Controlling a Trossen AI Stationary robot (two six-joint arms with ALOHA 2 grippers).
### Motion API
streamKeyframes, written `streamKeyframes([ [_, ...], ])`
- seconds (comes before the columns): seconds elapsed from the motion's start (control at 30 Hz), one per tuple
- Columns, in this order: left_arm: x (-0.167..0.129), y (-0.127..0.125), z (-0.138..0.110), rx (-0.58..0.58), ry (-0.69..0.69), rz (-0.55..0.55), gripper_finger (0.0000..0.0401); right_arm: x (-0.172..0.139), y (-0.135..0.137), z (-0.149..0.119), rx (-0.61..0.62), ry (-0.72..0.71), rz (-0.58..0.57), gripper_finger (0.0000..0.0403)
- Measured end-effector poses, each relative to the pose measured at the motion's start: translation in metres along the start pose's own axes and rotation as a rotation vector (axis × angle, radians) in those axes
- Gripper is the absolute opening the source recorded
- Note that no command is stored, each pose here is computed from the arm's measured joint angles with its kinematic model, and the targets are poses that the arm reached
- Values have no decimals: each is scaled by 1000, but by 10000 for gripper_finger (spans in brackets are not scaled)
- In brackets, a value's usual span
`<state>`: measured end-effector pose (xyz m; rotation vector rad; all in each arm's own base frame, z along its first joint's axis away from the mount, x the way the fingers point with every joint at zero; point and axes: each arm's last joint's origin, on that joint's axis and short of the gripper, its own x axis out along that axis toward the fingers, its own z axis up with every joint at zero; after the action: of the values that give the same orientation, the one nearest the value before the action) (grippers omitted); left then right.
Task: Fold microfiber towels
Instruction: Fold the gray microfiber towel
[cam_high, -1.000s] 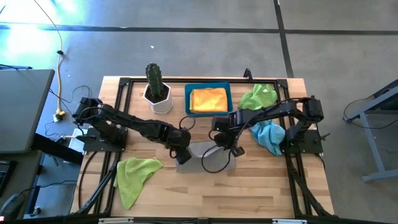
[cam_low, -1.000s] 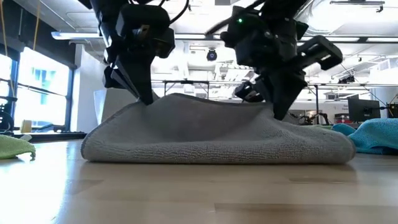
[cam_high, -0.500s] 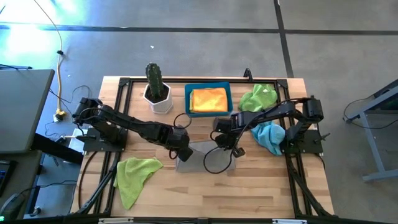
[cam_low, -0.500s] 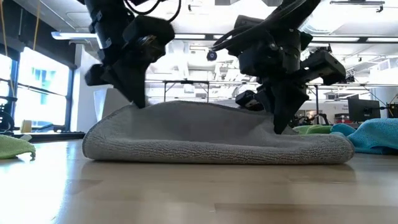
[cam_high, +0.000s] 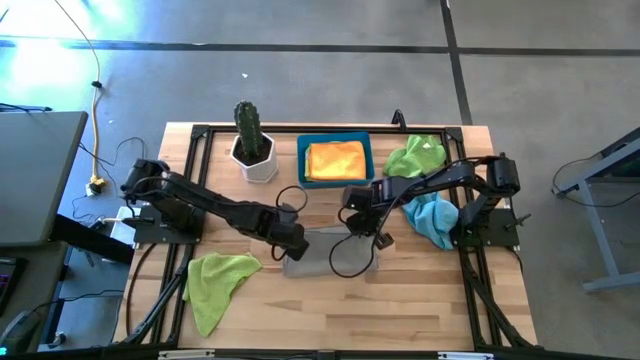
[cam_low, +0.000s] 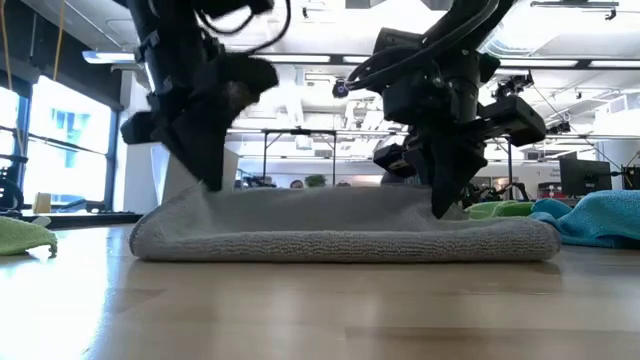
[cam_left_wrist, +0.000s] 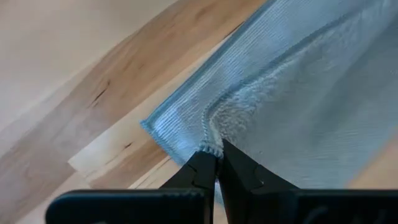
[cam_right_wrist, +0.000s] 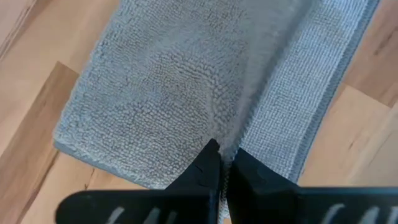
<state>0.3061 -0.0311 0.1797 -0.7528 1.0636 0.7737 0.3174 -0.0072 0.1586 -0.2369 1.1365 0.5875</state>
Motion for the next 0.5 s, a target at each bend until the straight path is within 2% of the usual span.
streamKeyframes([
  [0.17,13,0,-4,-12,35,44,5,0,0,1,-2,-5,-3,0],
  [0.33,19,2,-4,-50,-6,92,5,0,0,1,-4,-11,-7,7],
  [0.5,19,1,-4,-17,-6,87,21,0,-2,0,4,19,-49,63],
])
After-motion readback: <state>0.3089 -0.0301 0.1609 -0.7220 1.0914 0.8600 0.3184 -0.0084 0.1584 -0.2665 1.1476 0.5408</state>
